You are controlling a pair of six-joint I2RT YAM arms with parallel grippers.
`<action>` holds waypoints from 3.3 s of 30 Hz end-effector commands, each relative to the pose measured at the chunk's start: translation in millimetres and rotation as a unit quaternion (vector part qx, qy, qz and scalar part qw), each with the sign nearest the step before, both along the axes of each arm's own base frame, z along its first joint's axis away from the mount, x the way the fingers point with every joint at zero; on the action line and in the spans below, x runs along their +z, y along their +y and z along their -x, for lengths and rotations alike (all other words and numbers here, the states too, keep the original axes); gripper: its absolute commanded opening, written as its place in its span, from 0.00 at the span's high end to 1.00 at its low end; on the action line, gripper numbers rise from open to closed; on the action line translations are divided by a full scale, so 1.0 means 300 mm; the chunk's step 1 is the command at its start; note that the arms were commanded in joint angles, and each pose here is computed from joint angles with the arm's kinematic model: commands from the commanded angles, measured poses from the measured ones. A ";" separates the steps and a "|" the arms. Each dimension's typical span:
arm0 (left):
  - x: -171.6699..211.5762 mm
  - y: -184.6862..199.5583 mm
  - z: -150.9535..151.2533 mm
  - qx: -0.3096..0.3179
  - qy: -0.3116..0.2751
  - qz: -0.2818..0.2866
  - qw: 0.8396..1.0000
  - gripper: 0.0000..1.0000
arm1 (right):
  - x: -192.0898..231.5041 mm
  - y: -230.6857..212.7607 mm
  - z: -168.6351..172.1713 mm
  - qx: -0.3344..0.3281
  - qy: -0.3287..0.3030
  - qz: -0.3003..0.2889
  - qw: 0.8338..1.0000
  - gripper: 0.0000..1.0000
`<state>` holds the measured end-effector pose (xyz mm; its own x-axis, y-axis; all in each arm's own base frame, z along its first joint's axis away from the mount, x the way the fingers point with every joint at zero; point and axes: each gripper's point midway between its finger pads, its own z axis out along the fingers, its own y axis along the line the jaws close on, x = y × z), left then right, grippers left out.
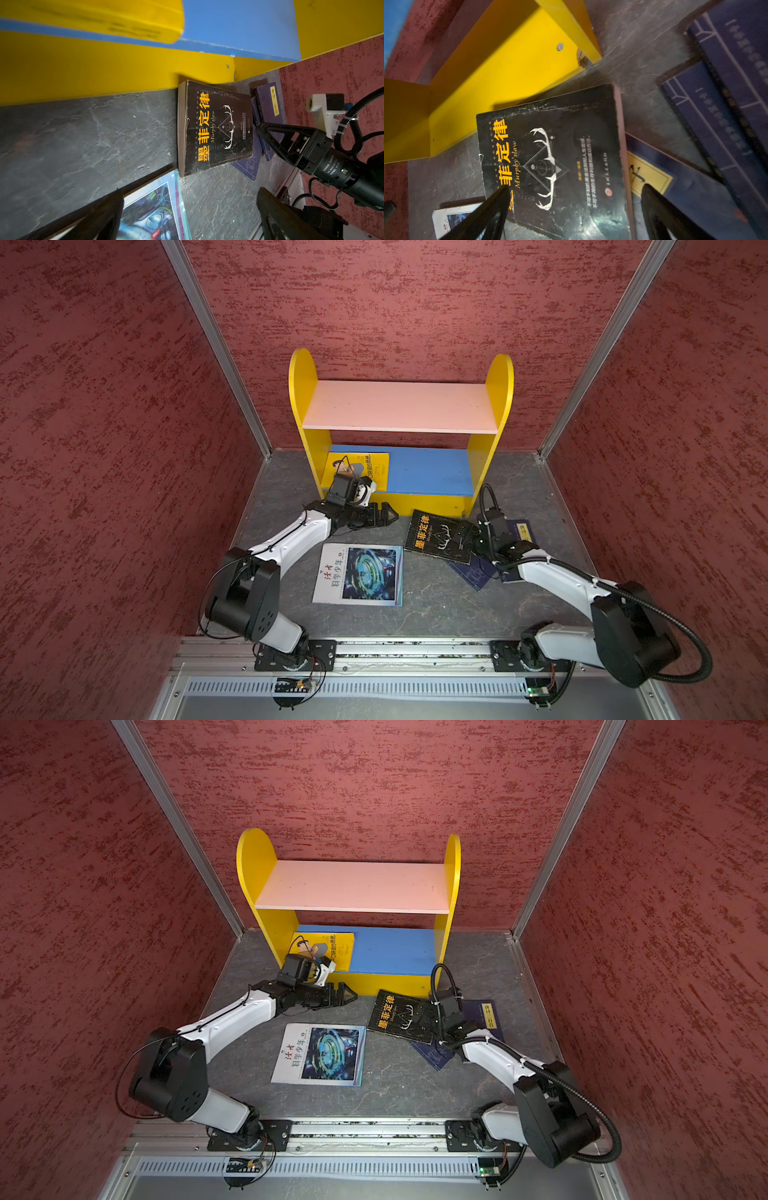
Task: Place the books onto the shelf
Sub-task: 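Reach both grippers toward the black Murphy's law book on the table, then grasp the black book with the right gripper while the left gripper braces it, then lift the black book with the right gripper toward the blue shelf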
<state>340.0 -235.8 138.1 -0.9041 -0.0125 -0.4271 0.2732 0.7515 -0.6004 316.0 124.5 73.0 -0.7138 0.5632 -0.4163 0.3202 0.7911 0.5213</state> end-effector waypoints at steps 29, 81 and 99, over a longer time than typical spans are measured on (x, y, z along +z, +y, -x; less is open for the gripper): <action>-0.336 -0.251 0.001 -0.102 0.039 -0.102 0.989 0.04 | -0.131 0.214 -0.018 0.146 0.065 -0.188 0.969 0.14; 0.254 -0.021 -0.091 0.042 -0.066 0.066 0.995 0.03 | 0.474 0.205 -0.094 0.138 -0.106 -0.302 0.937 0.97; 0.345 0.268 -0.106 0.193 -0.069 0.173 0.963 0.02 | 0.909 0.284 -0.135 0.213 -0.228 -0.406 0.859 0.92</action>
